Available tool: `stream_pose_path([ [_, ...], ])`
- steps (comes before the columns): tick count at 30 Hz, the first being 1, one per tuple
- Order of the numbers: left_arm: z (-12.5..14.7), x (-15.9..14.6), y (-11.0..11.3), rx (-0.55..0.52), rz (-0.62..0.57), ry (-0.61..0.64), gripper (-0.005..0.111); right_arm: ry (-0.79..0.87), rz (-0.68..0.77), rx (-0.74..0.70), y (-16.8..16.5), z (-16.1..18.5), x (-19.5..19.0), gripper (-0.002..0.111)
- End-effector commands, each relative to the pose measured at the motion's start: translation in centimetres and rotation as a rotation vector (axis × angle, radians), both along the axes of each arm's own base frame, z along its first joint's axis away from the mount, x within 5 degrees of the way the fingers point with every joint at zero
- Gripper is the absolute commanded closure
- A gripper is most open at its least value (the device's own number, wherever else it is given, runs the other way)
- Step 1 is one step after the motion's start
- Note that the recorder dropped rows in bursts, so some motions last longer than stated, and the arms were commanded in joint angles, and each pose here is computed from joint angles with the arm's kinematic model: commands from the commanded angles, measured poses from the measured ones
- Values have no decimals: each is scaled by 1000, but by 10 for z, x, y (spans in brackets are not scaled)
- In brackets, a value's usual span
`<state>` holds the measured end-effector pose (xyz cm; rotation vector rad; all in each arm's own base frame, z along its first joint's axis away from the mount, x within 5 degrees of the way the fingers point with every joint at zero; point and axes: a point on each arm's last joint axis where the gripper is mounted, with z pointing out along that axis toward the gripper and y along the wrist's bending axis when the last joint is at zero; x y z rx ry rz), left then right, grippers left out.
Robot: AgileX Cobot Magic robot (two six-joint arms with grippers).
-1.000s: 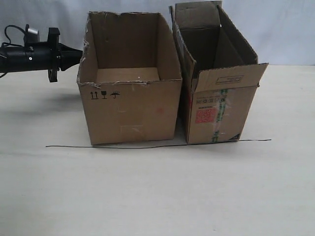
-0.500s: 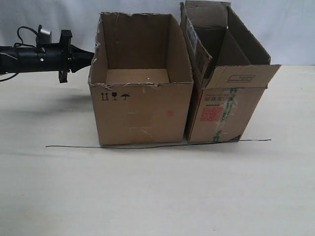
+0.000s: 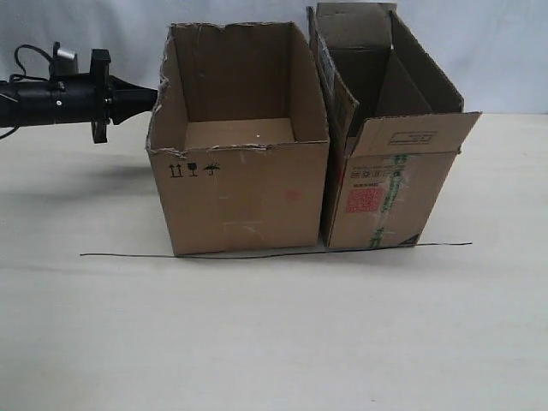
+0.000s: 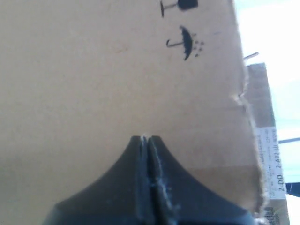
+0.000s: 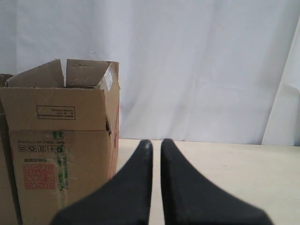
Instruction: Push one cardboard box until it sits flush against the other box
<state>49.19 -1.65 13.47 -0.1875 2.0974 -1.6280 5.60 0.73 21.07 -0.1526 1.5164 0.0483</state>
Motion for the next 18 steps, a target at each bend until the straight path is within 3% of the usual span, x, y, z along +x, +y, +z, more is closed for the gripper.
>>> stream_pose_path([
  [1,0,0,15,-14,13,-1,107,3,-1,-3,0,-1,0,103],
  [18,-1,-4,16,42,-25,20,107,3,-1,-3,0,-1,0,103],
])
